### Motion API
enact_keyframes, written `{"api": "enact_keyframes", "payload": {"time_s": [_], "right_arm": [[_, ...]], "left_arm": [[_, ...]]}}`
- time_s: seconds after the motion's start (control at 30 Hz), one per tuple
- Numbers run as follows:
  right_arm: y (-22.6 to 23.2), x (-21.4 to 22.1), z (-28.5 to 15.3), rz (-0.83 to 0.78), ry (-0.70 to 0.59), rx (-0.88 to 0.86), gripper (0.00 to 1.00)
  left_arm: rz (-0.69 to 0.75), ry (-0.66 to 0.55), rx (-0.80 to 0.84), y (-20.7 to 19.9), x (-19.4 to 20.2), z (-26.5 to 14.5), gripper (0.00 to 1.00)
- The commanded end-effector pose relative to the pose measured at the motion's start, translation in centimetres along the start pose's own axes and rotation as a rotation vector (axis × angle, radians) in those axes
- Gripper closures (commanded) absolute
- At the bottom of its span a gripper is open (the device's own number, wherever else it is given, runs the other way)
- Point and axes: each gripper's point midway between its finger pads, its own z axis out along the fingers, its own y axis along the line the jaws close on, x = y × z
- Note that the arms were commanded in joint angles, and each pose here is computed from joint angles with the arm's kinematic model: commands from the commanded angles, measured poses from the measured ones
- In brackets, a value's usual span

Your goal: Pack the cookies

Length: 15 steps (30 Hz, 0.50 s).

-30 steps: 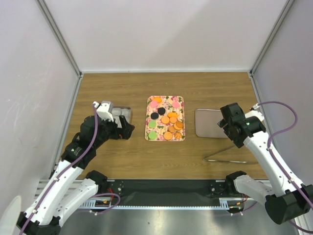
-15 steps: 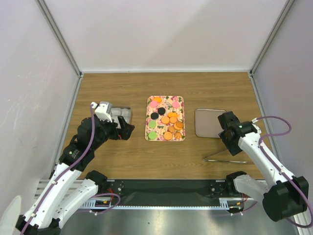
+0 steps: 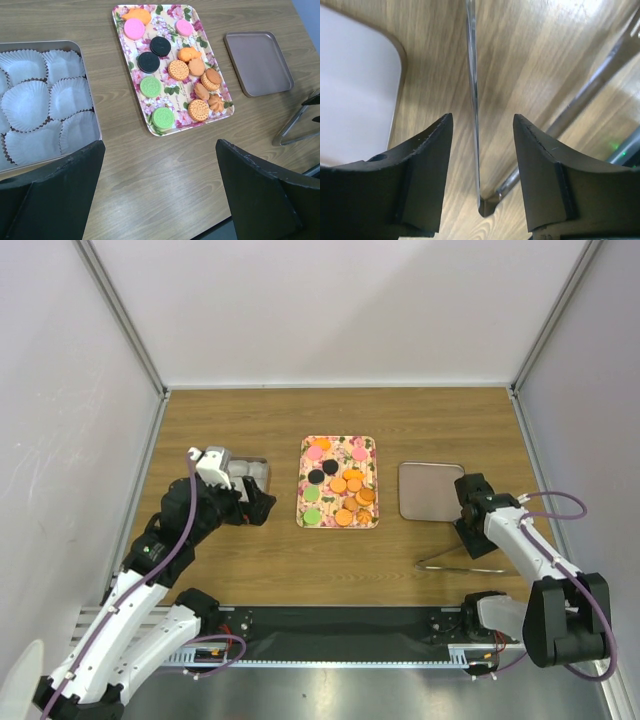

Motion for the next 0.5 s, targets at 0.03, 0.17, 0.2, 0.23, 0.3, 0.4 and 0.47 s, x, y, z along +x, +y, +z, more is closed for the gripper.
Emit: {"api": "enact_keyframes", "payload": {"time_s": [0.03, 0.17, 0.2, 0.23, 0.3, 0.4, 0.47], "right_arm": [[0.9, -0.7, 1.1, 0.010, -0.014, -0.010, 0.45], [1.0, -0.6, 2.1, 0.014, -0.007, 0.002, 0.45], [1.1, -0.5, 2.5, 0.009, -0.004, 0.007, 0.46], [1.1, -0.4, 2.6, 0.008, -0.002, 0.010, 0.46], [1.0, -0.5, 3.1, 0.006, 0.001, 0.025, 0.50], [0.8, -0.4, 3.6, -0.007, 0.001, 0.045, 0.56], [0.5, -0.5, 3.8, -0.012, -0.003, 0.063, 0.66]], "left_arm": [[0.002, -0.025, 0.021, -0.4, -0.7, 0.2, 0.00], [0.002, -0.023, 0.021, -0.4, -0.7, 0.2, 0.00], [0.002, -0.022, 0.020, -0.4, -0.7, 0.3, 0.00], [0.002, -0.020, 0.020, -0.4, -0.7, 0.3, 0.00], [0.002, -0.020, 0.017, -0.3, -0.6, 0.3, 0.00], [0.001, -0.017, 0.012, -0.2, -0.5, 0.4, 0.00], [0.001, -0.013, 0.008, -0.1, -0.5, 0.4, 0.00]]}}
